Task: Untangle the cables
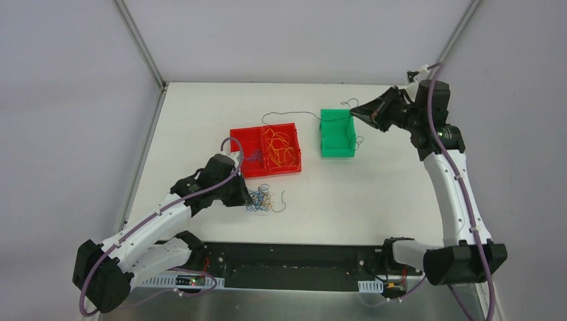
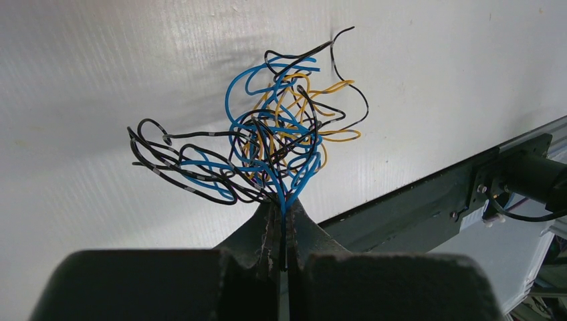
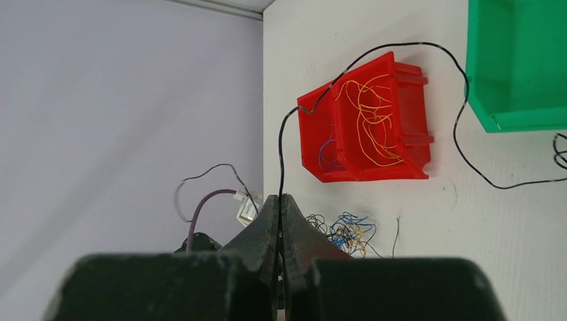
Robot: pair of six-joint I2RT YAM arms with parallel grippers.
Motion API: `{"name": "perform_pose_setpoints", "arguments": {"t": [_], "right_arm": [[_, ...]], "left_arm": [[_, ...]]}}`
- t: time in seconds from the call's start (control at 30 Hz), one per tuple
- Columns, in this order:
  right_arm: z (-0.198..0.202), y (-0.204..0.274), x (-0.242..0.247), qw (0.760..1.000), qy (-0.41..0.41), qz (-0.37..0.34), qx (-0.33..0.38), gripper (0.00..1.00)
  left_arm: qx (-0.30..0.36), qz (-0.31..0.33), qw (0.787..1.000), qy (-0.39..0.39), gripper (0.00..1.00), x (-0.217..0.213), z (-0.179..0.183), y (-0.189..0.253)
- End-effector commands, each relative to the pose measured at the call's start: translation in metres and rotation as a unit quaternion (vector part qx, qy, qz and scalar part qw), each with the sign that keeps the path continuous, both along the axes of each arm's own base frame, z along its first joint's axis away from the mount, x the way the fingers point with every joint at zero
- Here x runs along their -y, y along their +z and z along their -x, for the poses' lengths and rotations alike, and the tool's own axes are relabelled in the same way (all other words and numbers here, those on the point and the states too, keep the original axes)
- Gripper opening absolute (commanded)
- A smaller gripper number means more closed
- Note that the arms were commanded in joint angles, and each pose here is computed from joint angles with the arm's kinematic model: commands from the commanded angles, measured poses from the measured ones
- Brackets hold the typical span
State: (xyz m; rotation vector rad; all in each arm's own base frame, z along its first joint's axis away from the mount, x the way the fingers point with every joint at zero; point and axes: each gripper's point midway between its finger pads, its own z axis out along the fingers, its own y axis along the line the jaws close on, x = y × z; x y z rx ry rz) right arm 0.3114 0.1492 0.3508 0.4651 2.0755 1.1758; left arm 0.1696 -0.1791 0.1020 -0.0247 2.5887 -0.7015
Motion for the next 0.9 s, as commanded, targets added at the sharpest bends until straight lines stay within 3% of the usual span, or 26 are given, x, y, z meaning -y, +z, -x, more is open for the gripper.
{"name": "perform_pose_setpoints", "arguments": {"t": [0.0,0.23,0.4,0.7,0.87], "right_arm": [[-0.027,0.007,-0.012,0.998,0.046,-0.043,0.009,0.0],[-0.068,-0.022,-0.012,0.99,0.092,-0.106,-0.027,0.0],[-0.098,-0.062,0.033,0.991,0.051,-0.105,-0.07,0.0],[-0.1,-0.16,0.09,0.979,-0.013,0.027,-0.202,0.0],[-0.081,-0.186,0.121,0.957,-0.061,0.161,-0.233,0.0]], "left_arm": [[0.026,0.019,0.999,-0.006,0.0,0.007,-0.005,0.015],[0.031,0.024,0.999,-0.005,0.0,0.006,-0.003,0.017],[0.031,0.027,0.999,-0.004,0.0,0.007,-0.004,0.019],[0.031,0.027,0.999,-0.009,0.0,0.009,-0.005,0.021],[0.028,0.027,0.999,-0.012,0.0,0.011,-0.006,0.022]]}}
